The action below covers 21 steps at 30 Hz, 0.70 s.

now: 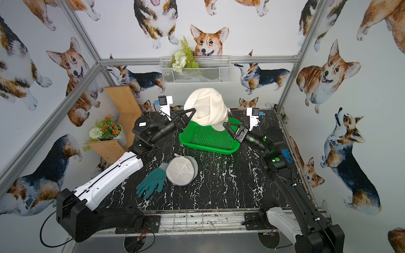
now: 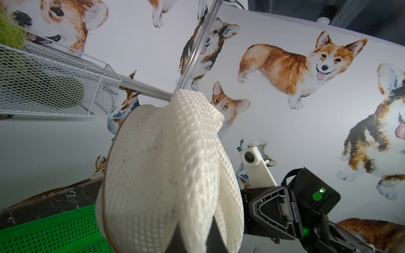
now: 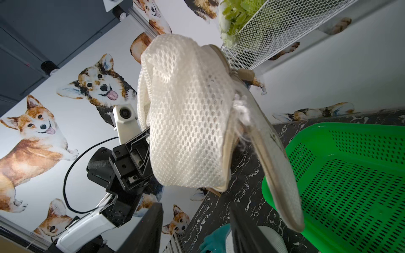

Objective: Turn the laundry bag inside out
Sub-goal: Turn over the laundry bag.

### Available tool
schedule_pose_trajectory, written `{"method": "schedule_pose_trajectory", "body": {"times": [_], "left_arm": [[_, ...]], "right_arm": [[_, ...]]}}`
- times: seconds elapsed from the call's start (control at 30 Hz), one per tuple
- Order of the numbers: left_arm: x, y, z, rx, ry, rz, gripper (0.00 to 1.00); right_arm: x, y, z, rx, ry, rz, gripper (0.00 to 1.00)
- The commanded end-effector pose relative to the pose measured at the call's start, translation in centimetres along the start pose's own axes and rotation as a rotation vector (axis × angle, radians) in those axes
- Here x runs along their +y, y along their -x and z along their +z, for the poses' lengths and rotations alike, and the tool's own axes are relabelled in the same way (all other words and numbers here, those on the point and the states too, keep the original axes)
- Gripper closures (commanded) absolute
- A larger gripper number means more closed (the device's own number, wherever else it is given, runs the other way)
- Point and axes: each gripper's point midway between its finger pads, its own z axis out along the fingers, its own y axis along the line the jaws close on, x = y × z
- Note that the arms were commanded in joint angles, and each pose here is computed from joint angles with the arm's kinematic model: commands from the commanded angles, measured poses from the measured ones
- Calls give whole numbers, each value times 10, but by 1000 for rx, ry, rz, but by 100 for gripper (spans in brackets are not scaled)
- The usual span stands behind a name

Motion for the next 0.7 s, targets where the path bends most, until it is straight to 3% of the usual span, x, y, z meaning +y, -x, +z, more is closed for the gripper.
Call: {"method": "schedule_pose_trajectory", "body": {"times": [0.0,0.2,0.43,0.57,0.67], "left_arm": [[-13,15,-2,-63,-51,-25,100],[-17,16,-3,-65,-73,-45,100],[-18,17,-3,-71,-83,-64,100],[-20,20,-1,-85,-100,-82,100],[-22,27,-2,-113,-109,-95,100]], "right_arm": [[22,12,7,-29,101,-43,46],[22,22,18,-50,116,-60,55],[24,35,7,-134,78,-133,100],[26,40,0,-158,78,-137,100],[10,42,-8,-167,0,-127,100]]}}
